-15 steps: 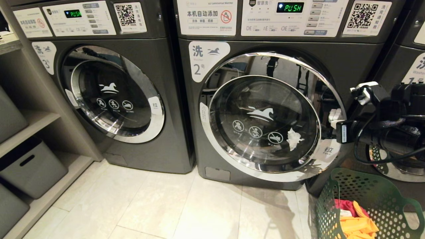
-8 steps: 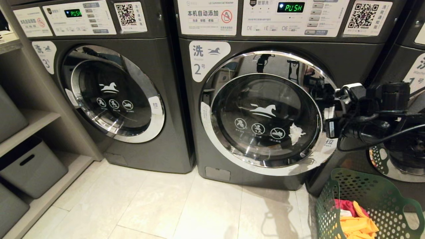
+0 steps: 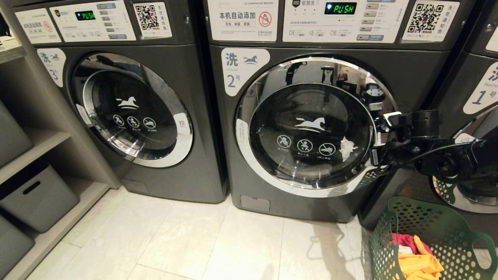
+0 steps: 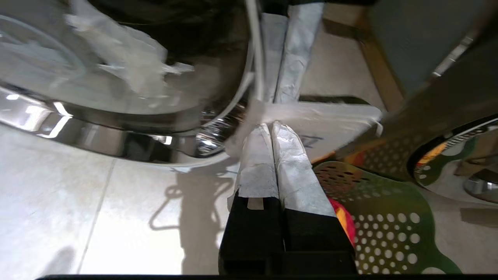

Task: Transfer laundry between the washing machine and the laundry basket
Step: Press the washing machine door tightly with the right hand

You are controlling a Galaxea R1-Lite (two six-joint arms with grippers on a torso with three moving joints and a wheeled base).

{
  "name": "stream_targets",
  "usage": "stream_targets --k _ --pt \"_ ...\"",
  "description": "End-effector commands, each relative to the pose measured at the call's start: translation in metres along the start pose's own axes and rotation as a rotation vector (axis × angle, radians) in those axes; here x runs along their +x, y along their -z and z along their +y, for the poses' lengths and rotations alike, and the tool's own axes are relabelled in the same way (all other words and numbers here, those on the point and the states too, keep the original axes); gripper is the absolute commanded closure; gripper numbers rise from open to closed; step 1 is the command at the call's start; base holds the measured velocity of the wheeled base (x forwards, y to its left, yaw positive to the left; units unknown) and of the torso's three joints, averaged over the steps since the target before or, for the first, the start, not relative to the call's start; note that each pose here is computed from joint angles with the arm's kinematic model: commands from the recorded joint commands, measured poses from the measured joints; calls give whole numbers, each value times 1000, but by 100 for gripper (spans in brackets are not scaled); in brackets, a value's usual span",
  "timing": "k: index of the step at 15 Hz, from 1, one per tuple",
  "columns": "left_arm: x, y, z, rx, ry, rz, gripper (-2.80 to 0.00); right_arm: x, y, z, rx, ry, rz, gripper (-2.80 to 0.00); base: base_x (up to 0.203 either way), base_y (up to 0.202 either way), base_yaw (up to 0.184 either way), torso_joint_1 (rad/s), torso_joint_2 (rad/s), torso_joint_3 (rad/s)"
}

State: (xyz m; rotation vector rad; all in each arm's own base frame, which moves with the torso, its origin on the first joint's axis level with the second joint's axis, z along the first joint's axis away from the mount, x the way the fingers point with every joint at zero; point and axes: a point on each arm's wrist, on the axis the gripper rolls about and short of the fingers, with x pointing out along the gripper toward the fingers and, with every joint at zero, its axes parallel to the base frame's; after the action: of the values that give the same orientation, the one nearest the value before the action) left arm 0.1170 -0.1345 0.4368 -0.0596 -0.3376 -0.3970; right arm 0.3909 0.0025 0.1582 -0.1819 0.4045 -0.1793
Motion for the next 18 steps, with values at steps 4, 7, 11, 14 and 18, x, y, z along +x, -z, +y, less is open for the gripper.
stream_targets --k 4,7,11,14,18 --pt "5 12 -4 16 8 35 0 23 7 -20 -25 62 24 0 0 0 0 0 0 0" --pt "10 17 -8 17 14 46 0 26 9 -25 -19 71 30 0 0 0 0 0 0 0" --pt "11 18 -9 10 11 49 0 51 3 -22 -10 80 0 0 0 0 0 0 0 0" --pt "6 19 -6 14 1 57 0 76 -2 -19 2 86 -46 0 0 0 0 0 0 0" --pt "-6 21 0 21 -9 67 0 95 -3 -16 11 102 -117 0 0 0 0 0 0 0"
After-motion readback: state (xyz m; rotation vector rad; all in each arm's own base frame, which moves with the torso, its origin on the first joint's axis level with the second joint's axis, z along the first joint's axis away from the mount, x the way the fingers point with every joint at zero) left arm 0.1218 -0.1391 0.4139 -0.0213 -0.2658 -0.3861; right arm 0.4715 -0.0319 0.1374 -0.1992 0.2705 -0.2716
